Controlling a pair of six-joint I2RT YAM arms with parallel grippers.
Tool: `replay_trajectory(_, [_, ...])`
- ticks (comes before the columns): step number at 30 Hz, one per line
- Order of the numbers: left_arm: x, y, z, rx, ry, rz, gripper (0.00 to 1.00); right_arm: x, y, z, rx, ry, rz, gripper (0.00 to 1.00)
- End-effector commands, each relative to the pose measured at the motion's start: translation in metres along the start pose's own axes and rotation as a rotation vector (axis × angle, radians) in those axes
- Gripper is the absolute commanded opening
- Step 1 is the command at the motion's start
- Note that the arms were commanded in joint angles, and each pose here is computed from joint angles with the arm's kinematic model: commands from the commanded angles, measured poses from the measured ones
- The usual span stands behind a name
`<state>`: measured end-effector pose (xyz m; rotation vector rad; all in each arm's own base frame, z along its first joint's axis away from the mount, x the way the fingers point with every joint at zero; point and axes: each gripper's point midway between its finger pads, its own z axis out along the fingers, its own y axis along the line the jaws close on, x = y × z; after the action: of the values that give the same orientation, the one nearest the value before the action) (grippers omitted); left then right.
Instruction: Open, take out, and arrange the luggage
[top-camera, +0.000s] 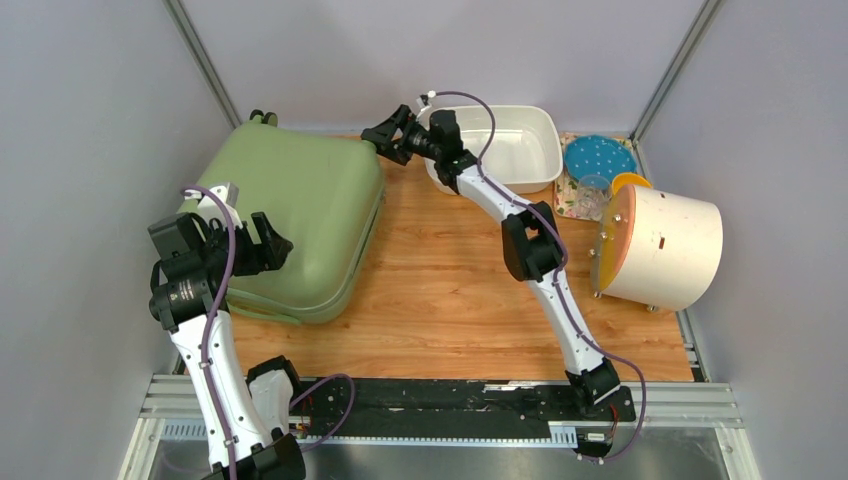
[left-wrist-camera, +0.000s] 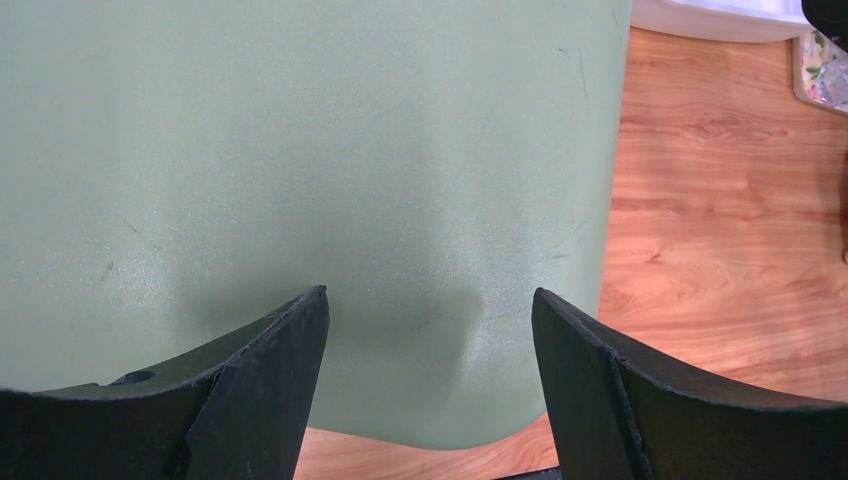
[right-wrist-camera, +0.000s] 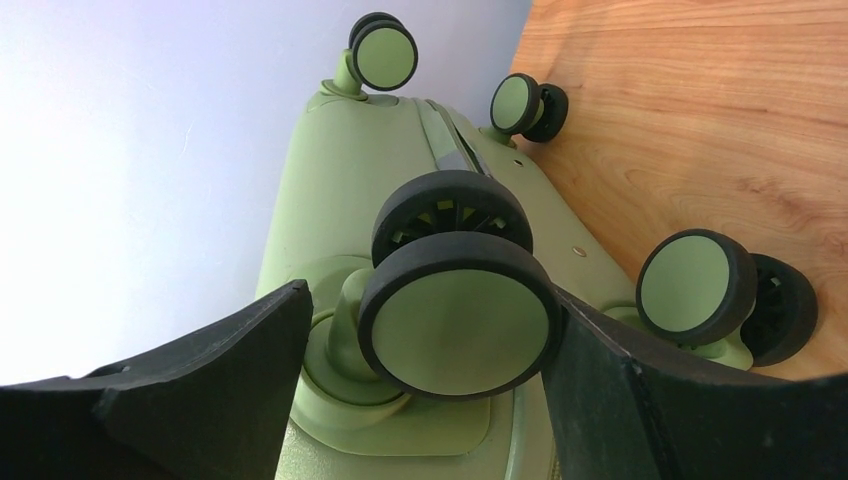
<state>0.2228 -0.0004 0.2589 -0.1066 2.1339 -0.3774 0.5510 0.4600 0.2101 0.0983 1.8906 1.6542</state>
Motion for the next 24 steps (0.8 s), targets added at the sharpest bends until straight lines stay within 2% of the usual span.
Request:
replay_trajectory(1, [0.023,0.007,0.003,-0.029,0.084,-0.062,0.83,-0.007,0.065,0.005,-0.130,-0.039,-0.074,0.83])
replay_trajectory(4, [0.025,0.007,0.003,-0.027,0.091,-0.065,0.83,-0.013,0.062,0.008,-0.117,-0.071,-0.073,0.83])
replay_trajectory(6, [0.025,0.007,0.003,-0.027,0.094,-0.067,0.83,-0.016,0.061,0.009,-0.112,-0.084,-0.073,0.78])
replay_trajectory(7, [0.024,0.007,0.004,-0.028,0.095,-0.067,0.83,-0.016,0.060,0.009,-0.108,-0.087,-0.068,0.68])
replay_trajectory(9, [0.023,0.008,0.004,-0.031,0.095,-0.067,0.83,-0.015,0.060,0.007,-0.102,-0.086,-0.065,0.56])
replay_trajectory(10, [0.022,0.008,0.004,-0.031,0.094,-0.066,0.83,-0.016,0.061,0.006,-0.109,-0.086,-0.072,0.44])
replay_trajectory(12, [0.020,0.009,0.005,-0.030,0.091,-0.065,0.83,-0.019,0.061,0.001,-0.106,-0.085,-0.070,0.30])
replay_trajectory(13, [0.019,0.010,0.005,-0.032,0.088,-0.042,0.83,-0.020,0.062,-0.002,-0.108,-0.084,-0.070,0.16])
replay_trajectory(15, [0.019,0.011,0.006,-0.034,0.088,-0.034,0.83,-0.020,0.065,-0.010,-0.116,-0.075,-0.064,0.02])
replay_trajectory(23, [0.014,0.011,0.006,-0.021,0.073,0.003,0.83,-0.001,0.066,-0.051,-0.119,-0.031,-0.028,0.00])
replay_trajectory(24, [0.013,0.011,0.007,-0.018,0.074,0.007,0.83,0.001,0.080,-0.060,-0.141,-0.034,-0.034,0.00])
